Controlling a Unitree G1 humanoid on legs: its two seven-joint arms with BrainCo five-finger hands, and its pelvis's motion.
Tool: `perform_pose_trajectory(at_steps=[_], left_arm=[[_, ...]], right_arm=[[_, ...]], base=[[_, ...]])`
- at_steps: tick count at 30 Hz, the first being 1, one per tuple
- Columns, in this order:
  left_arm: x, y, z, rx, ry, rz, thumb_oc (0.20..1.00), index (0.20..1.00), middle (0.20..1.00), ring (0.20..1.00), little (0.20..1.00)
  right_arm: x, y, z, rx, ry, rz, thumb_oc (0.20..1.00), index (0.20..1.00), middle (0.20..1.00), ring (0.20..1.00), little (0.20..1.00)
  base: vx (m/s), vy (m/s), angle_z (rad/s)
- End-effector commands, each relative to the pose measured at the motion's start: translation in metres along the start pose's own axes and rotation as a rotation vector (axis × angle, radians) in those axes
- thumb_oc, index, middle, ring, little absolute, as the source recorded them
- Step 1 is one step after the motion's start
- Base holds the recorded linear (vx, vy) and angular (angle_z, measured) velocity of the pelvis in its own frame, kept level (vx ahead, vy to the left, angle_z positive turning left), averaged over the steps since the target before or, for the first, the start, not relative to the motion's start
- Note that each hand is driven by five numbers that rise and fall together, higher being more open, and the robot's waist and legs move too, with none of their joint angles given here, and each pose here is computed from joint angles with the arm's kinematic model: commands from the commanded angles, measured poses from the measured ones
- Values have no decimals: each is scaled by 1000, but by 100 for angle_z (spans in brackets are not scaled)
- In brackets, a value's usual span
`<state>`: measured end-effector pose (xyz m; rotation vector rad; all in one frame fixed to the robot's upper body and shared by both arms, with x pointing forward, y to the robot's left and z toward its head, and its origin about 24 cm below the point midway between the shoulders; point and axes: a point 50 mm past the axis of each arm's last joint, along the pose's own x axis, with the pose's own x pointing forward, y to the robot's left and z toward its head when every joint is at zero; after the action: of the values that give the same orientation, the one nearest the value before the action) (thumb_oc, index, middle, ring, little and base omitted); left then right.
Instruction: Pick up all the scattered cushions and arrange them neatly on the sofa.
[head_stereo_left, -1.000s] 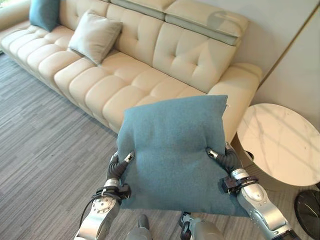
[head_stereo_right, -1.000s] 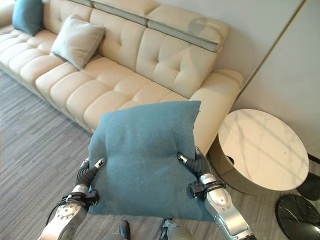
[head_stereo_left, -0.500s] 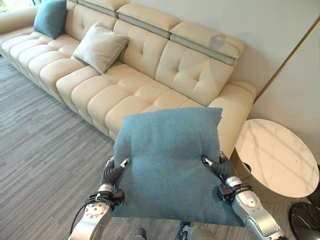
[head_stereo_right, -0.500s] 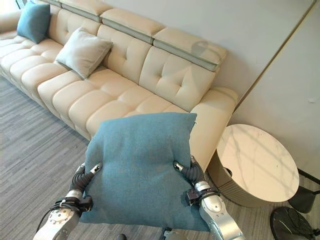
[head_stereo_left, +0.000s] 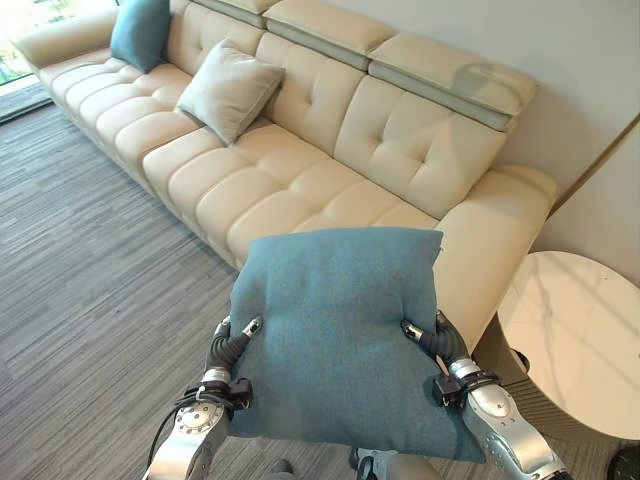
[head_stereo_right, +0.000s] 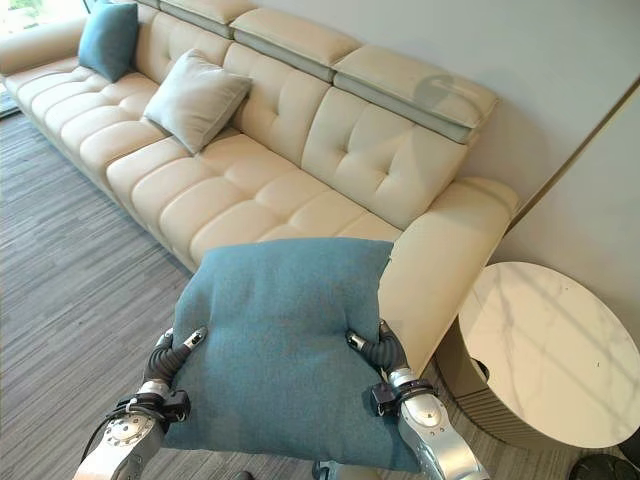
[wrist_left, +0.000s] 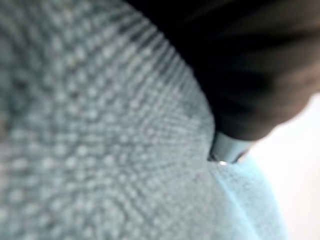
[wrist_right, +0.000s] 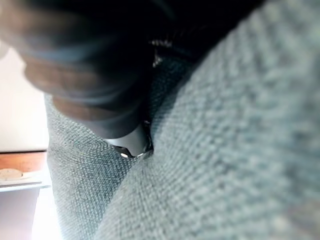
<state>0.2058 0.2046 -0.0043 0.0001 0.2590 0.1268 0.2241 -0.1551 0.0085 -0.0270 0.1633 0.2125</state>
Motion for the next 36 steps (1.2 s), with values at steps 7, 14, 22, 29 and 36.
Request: perform_pose_trajectory(at_steps=[7, 14, 22, 29, 36], left_arm=[[3, -39, 67, -97, -338, -182, 200, 200, 200, 200, 200], [-1, -40, 60, -114, -311, -173, 200, 200, 200, 200, 200], [0, -39, 54, -120, -290, -154, 200, 200, 200, 200, 200], [6, -45, 57, -53, -295, -198, 200, 200, 200, 200, 200], [8, -33, 62, -27, -322, -147, 200, 200, 200, 200, 200]], right_arm=[[12, 23, 51, 20, -247, 153, 200, 200, 200, 200, 200], [13, 22, 45, -8, -215, 147, 200, 200, 200, 200, 200], [7, 13, 33, -11, -166, 113, 200, 200, 200, 200, 200], [2, 15, 26, 15, -155, 75, 200, 200, 200, 200, 200], [6, 23, 26, 38, -158, 103, 200, 200, 200, 200, 200]], base=[[235, -83, -35], [168, 57, -25], [222, 238, -14], [211, 397, -6], [76, 225, -96]])
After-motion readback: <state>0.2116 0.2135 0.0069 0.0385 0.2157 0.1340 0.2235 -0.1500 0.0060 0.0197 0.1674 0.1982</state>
